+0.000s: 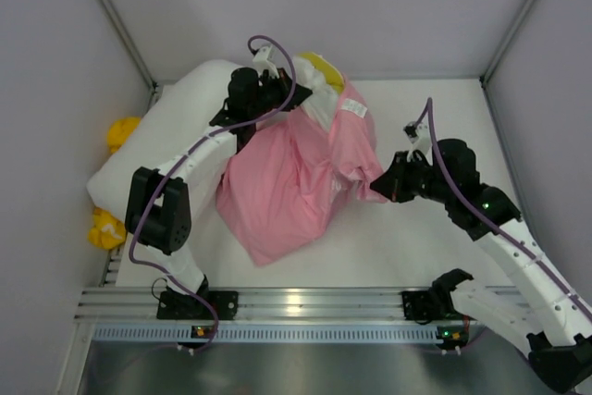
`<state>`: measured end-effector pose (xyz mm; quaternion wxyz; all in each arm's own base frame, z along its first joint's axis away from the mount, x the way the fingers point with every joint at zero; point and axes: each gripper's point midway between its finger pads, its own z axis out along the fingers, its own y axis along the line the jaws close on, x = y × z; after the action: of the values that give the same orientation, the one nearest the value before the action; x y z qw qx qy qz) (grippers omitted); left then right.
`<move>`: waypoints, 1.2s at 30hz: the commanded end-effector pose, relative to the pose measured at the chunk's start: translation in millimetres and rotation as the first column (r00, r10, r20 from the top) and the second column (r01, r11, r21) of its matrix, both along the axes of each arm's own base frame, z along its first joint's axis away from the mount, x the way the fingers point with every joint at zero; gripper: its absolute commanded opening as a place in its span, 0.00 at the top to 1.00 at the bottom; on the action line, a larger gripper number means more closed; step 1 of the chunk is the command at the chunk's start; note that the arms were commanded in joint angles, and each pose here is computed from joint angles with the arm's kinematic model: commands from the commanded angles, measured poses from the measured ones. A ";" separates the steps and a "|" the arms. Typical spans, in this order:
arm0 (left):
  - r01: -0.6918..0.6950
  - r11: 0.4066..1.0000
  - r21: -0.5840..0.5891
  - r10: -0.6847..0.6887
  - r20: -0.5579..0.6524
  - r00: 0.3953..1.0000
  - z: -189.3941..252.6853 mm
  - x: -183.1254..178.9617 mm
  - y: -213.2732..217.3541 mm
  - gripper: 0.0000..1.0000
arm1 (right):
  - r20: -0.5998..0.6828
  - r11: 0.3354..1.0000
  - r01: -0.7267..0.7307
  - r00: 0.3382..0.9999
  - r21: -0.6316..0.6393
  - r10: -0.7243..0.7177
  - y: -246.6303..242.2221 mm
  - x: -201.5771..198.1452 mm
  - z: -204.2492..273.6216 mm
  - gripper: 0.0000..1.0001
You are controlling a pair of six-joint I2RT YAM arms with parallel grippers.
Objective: Remove the pillowcase from the pillow
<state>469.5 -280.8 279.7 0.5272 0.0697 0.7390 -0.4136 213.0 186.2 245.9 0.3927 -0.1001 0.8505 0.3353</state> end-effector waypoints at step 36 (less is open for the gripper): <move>0.138 0.983 0.121 -0.144 0.041 0.989 14.6 -69.6 -59.5 1.00 | 0.220 0.895 0.389 0.913 -0.216 -0.344 -71.7 -50.7 36.4 0.01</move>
<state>407.9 -350.3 262.1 0.4753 0.1579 0.7573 -0.4192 144.5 161.5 295.7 0.4657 -0.0293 0.8436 0.2656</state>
